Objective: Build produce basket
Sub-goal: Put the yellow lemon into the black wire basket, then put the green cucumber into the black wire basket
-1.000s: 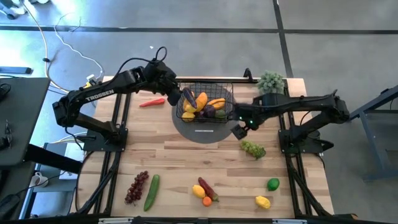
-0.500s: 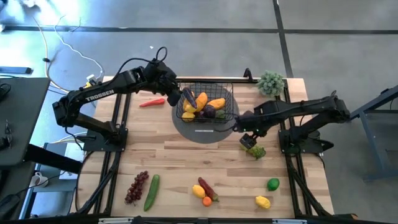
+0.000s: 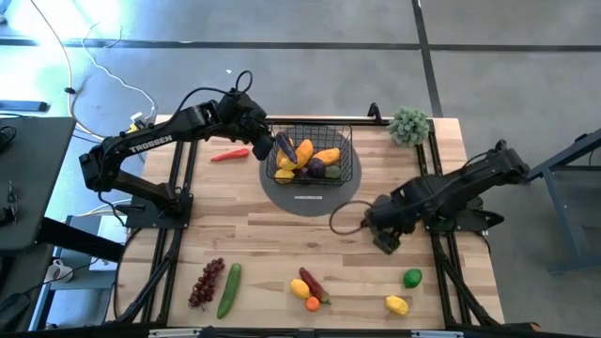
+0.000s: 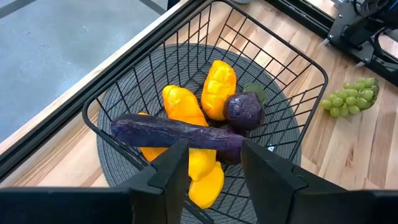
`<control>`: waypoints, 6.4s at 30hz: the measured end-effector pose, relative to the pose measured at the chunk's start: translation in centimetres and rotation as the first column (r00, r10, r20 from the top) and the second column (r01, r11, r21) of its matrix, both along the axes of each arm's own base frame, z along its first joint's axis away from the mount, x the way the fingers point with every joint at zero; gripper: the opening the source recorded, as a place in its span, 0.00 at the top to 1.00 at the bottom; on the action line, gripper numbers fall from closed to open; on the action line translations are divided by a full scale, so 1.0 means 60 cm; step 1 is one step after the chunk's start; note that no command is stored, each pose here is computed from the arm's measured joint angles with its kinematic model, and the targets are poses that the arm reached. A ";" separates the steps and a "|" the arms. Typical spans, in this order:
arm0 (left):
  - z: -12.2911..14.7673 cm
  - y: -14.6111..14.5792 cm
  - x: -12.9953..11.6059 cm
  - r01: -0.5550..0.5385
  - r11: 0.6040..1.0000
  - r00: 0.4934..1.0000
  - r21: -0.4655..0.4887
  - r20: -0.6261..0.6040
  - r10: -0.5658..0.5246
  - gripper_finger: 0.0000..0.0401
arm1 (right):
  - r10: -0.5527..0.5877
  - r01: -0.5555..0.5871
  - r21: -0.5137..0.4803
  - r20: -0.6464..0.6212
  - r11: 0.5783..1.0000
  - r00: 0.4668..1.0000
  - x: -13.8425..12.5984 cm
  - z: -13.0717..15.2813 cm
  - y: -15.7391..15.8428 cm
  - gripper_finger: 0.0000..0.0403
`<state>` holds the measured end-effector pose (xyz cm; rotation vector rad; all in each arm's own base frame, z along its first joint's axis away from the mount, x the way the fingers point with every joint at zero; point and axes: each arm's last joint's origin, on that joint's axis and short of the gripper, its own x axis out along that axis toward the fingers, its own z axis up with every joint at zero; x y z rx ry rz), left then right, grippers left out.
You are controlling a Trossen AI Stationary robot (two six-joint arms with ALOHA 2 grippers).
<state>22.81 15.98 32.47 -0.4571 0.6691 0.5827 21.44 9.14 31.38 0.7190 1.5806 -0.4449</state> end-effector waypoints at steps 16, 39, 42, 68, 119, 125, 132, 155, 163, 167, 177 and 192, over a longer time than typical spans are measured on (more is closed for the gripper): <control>-0.014 -0.041 0.009 0.110 0.992 0.987 -0.053 -0.112 -0.116 0.66 | -0.078 0.071 0.098 0.070 0.993 0.994 -0.033 -0.001 0.123 0.21; -0.014 -0.100 0.038 0.120 0.979 0.990 -0.163 -0.059 -0.131 0.66 | 0.085 -0.083 0.078 -0.026 0.994 0.996 -0.012 -0.133 0.273 0.21; -0.014 -0.102 0.039 0.118 0.978 0.990 -0.169 -0.057 -0.129 0.66 | 0.104 -0.100 0.067 -0.069 0.993 0.992 -0.013 -0.156 0.287 0.21; -0.014 -0.102 0.038 0.114 0.979 0.990 -0.167 -0.058 -0.125 0.66 | 0.121 -0.122 0.004 -0.193 0.992 0.974 0.002 -0.261 0.323 0.33; 0.006 -0.063 -0.010 0.236 0.972 0.966 -0.014 -0.105 -0.236 0.66 | -0.106 0.163 -0.120 0.382 0.979 0.918 0.211 -0.133 -0.006 0.70; 0.006 -0.063 -0.010 0.216 0.976 0.971 -0.030 -0.097 -0.218 0.66 | 0.003 0.099 -0.183 0.487 0.978 0.873 0.231 -0.112 -0.076 0.70; 0.006 -0.063 -0.010 0.154 0.985 0.985 -0.080 -0.071 -0.159 0.66 | 0.136 0.033 -0.271 0.583 0.962 0.801 0.251 -0.096 -0.155 0.71; 0.005 -0.064 -0.011 0.017 0.979 0.999 -0.202 -0.029 -0.023 0.59 | 0.274 0.065 -0.471 0.614 0.880 0.740 0.264 -0.111 -0.339 0.71; 0.002 -0.066 -0.013 -0.023 0.970 0.999 -0.242 -0.042 0.013 0.48 | 0.269 0.030 -0.432 0.613 0.901 0.743 0.264 -0.126 -0.353 0.71; 0.001 -0.067 -0.015 -0.040 0.963 0.998 -0.266 -0.048 0.028 0.46 | 0.271 0.008 -0.410 0.617 0.912 0.739 0.268 -0.136 -0.353 0.71; -0.001 -0.073 -0.014 -0.068 0.949 0.997 -0.308 -0.059 0.052 0.47 | 0.295 -0.041 -0.389 0.622 0.920 0.725 0.271 -0.141 -0.350 0.69; -0.001 -0.095 -0.004 -0.012 0.951 0.998 -0.308 -0.059 -0.006 0.47 | 0.294 -0.050 -0.382 0.615 0.923 0.732 0.269 -0.143 -0.349 0.40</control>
